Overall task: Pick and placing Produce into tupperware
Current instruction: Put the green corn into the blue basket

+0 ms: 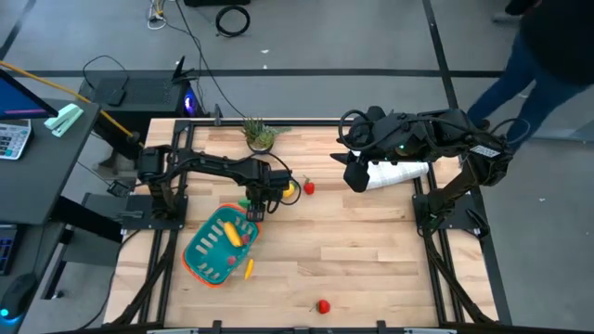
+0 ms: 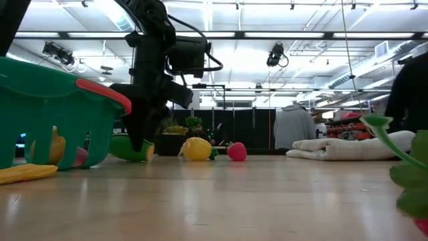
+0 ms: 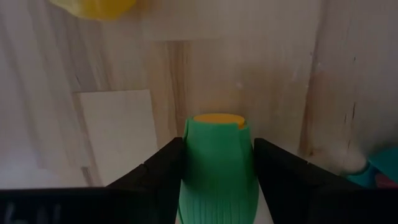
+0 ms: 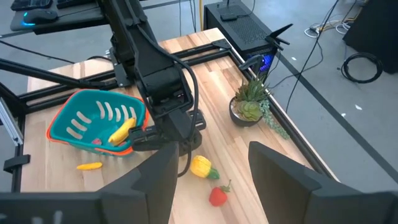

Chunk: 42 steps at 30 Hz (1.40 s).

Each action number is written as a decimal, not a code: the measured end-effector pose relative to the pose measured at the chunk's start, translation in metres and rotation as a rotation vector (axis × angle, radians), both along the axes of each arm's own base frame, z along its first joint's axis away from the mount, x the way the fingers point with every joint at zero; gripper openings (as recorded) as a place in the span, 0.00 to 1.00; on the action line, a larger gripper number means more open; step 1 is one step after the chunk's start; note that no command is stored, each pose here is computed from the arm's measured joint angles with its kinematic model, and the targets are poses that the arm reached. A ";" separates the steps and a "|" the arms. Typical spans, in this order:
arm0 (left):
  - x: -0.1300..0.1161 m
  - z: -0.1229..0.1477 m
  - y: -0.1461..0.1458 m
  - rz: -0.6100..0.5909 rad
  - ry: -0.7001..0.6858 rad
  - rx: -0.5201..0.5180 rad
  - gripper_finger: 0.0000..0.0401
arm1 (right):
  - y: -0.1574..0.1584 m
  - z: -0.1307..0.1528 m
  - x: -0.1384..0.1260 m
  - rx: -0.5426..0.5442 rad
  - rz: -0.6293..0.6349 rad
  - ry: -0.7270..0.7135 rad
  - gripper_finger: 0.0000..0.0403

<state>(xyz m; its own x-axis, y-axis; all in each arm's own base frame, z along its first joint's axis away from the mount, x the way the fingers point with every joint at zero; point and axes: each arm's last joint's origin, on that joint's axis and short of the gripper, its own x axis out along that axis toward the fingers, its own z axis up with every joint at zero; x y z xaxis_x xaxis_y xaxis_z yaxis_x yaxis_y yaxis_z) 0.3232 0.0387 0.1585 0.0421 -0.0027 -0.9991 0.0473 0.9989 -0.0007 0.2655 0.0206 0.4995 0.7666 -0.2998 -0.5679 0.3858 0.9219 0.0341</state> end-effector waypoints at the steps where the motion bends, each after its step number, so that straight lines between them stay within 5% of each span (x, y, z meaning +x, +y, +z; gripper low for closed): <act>1: 0.000 0.001 0.000 0.000 -0.004 0.001 0.47 | 0.000 0.000 0.000 0.000 0.000 0.000 0.51; 15: 0.016 0.081 0.002 0.007 0.000 0.034 0.46 | 0.000 0.000 0.000 0.000 0.000 0.000 0.51; 22: 0.003 0.141 -0.004 0.173 0.121 0.025 0.42 | 0.000 0.000 0.000 0.000 0.000 0.001 0.51; 28: -0.019 0.181 -0.031 0.264 0.000 -0.026 0.40 | 0.000 -0.001 0.000 -0.001 0.000 0.008 0.51; 36: -0.044 0.204 -0.088 0.485 -0.071 -0.073 0.39 | 0.000 -0.001 0.000 -0.031 0.023 0.019 0.51; 42: -0.055 0.178 -0.129 0.748 -0.011 0.007 0.40 | 0.000 -0.001 0.000 -0.035 0.026 0.021 0.51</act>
